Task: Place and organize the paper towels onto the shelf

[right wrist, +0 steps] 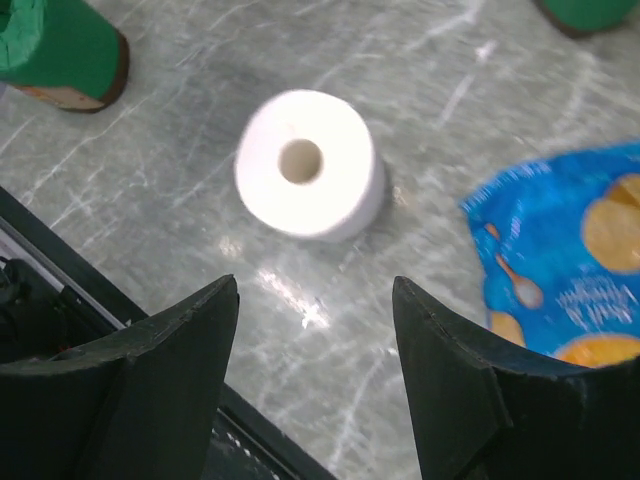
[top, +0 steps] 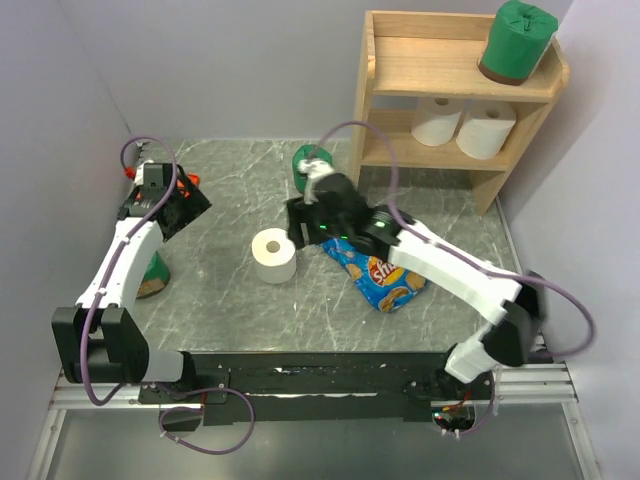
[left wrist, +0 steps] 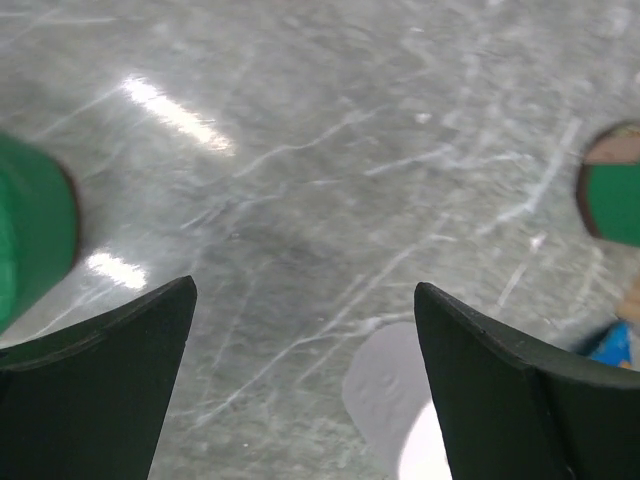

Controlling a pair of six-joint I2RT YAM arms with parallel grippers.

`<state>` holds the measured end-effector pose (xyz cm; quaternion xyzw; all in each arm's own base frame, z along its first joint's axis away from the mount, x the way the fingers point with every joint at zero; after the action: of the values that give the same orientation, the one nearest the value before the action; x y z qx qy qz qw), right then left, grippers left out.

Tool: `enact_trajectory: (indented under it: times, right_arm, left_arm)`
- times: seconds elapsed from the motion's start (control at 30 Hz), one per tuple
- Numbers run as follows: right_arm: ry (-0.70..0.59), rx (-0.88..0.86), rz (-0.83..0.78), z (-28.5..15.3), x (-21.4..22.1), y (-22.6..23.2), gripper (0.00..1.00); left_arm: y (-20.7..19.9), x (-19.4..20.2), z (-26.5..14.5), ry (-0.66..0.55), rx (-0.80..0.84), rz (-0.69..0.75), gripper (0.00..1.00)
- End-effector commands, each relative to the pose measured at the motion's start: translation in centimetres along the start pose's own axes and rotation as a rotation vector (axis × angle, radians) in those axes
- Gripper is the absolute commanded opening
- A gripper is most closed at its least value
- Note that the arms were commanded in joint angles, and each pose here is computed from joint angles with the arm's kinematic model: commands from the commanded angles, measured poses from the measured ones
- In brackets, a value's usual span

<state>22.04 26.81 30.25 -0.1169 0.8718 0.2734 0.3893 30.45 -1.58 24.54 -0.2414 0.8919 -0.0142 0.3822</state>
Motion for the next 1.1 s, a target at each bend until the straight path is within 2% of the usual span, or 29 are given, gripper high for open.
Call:
enact_trajectory:
  times: [0.0, 0.17, 0.37, 0.57, 1.07]
  right_arm:
    - [-0.010, -0.013, -0.049, 3.4, -1.6, 3.6, 0.71]
    - [0.086, 0.016, -0.081, 8.7, -0.5, 5.7, 0.72]
    - [0.138, 0.058, -0.087, 11.7, 1.1, 6.6, 0.72]
    - [0.171, 0.083, -0.087, 13.4, 2.3, 6.2, 0.71]
    - [0.206, 0.086, -0.076, 15.8, 4.2, 6.4, 0.70]
  left_arm:
    - [1.6, -1.4, -0.6, -0.078, -0.105, -0.117, 0.96]
    - [2.3, -1.1, -1.2, -0.107, -0.150, -0.164, 0.96]
    - [2.6, -1.9, -2.3, -0.138, -0.201, -0.178, 0.96]
    - [2.7, -2.2, -3.3, -0.181, -0.183, -0.192, 0.96]
    - [2.5, -2.2, -3.8, -0.190, -0.139, -0.170, 0.96]
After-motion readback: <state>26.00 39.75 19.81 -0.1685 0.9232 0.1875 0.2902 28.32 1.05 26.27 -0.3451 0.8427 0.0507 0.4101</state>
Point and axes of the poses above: each gripper's point midway between its finger pads, its own z axis out along the fingers, its own y axis along the line the jaws close on, x = y × z, the point moved 9 cm from there along -z, back along the fingers, and after that the axes turned 11 degrees about z, right-handed, at the moved point
